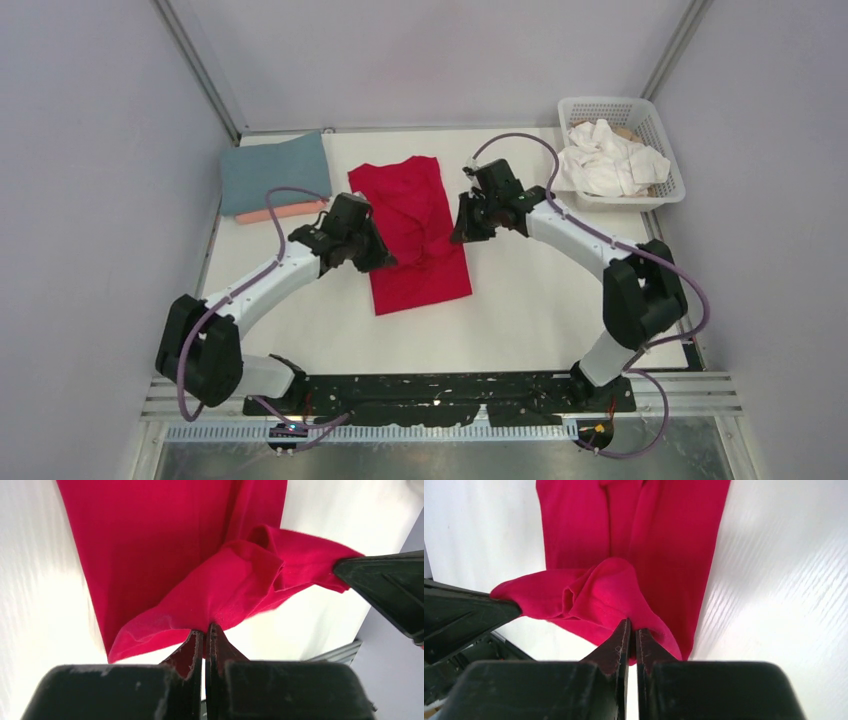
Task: Fold and stack the t-shirts
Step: Fold the folded rectangular tshirt in 1/3 of the way
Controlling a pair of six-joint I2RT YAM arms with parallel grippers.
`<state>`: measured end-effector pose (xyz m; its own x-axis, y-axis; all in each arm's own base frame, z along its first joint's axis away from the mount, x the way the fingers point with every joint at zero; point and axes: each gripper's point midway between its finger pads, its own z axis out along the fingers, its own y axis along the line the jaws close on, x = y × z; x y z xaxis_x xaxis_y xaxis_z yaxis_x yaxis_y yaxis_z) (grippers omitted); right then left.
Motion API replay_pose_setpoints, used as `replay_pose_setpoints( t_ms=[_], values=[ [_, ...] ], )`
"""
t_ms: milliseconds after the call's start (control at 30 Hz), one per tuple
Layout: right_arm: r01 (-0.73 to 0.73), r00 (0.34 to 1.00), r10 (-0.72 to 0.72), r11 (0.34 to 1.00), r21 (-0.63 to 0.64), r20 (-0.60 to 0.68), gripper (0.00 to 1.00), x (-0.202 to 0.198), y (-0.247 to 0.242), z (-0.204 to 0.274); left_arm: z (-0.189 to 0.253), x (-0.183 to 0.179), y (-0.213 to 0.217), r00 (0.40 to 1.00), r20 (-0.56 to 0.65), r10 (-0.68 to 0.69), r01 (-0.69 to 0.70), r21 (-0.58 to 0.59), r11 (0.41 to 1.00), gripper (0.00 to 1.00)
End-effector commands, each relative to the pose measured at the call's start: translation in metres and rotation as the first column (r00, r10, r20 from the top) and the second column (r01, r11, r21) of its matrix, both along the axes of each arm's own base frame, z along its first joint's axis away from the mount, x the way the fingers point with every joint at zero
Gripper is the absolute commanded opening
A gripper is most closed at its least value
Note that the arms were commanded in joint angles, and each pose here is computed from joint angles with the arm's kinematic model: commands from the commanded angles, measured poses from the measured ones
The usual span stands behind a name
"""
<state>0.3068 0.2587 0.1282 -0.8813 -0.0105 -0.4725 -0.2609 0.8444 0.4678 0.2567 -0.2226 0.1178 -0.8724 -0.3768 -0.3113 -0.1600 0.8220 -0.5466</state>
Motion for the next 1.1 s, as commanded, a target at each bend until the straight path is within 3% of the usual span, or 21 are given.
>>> replay_pose_setpoints(
  t_ms=[0, 267, 433, 467, 567, 633, 667, 700, 800, 833, 900, 933, 1067],
  values=[
    [-0.050, 0.998, 0.048, 0.998, 0.044, 0.030, 0.08, 0.036, 0.018, 0.006, 0.014, 0.044, 0.010, 0.997, 0.077, 0.010, -0.007, -0.028, 1.000, 0.00],
    [-0.013, 1.000, 0.015, 0.999, 0.046, -0.027, 0.11, 0.079, 0.021, -0.019, -0.008, 0.080, 0.027, 0.997, 0.011, 0.079, -0.079, -0.011, 0.997, 0.00],
    [0.018, 0.998, -0.016, 1.000, 0.026, -0.053, 0.19, 0.100, 0.019, -0.041, -0.028, 0.092, 0.039, 0.990, -0.025, 0.141, -0.141, 0.022, 0.990, 0.00],
    [0.038, 0.998, -0.037, 0.999, 0.012, -0.045, 0.24, 0.110, 0.016, -0.045, -0.029, 0.095, 0.040, 0.989, -0.030, 0.148, -0.147, 0.018, 0.989, 0.06],
    [0.057, 0.998, -0.057, 0.998, 0.014, -0.042, 0.39, 0.128, 0.012, -0.044, -0.023, 0.102, 0.040, 0.989, -0.033, 0.147, -0.147, 0.000, 0.989, 0.36],
    [0.038, 0.999, -0.037, 0.999, 0.031, -0.029, 0.58, 0.134, 0.011, -0.031, -0.014, 0.102, 0.040, 0.990, -0.015, 0.139, -0.139, -0.008, 0.990, 0.61],
    [0.032, 0.999, -0.032, 0.999, 0.040, -0.007, 0.67, 0.134, 0.010, -0.020, -0.007, 0.099, 0.040, 0.990, 0.000, 0.141, -0.141, -0.018, 0.990, 0.79],
    [0.021, 1.000, -0.021, 0.999, 0.037, 0.008, 0.69, 0.132, 0.008, -0.016, -0.003, 0.095, 0.043, 0.989, 0.012, 0.149, -0.149, -0.021, 0.989, 0.96],
    [0.026, 0.999, -0.027, 0.999, 0.043, 0.028, 0.83, 0.103, -0.005, -0.004, -0.002, 0.069, 0.055, 0.983, 0.022, 0.181, -0.181, -0.016, 0.983, 1.00],
    [0.036, 0.999, -0.036, 0.998, 0.045, -0.006, 0.85, 0.085, -0.009, -0.021, -0.003, 0.059, 0.060, 0.982, 0.018, 0.188, -0.188, -0.012, 0.982, 1.00],
    [0.010, 1.000, -0.012, 0.995, 0.099, 0.017, 0.98, 0.058, -0.006, -0.014, -0.010, 0.034, 0.067, 0.982, -0.003, 0.191, -0.191, -0.004, 0.982, 1.00],
    [-0.017, 0.998, 0.009, 0.992, 0.122, 0.067, 0.97, 0.051, -0.002, 0.000, -0.016, 0.021, 0.072, 0.980, -0.016, 0.199, -0.199, 0.001, 0.980, 1.00],
    [-0.193, 0.980, 0.187, 0.978, 0.080, 0.069, 0.95, 0.005, 0.030, -0.011, -0.039, -0.025, 0.090, 0.969, -0.051, 0.243, -0.242, 0.023, 0.970, 1.00]
  ],
)
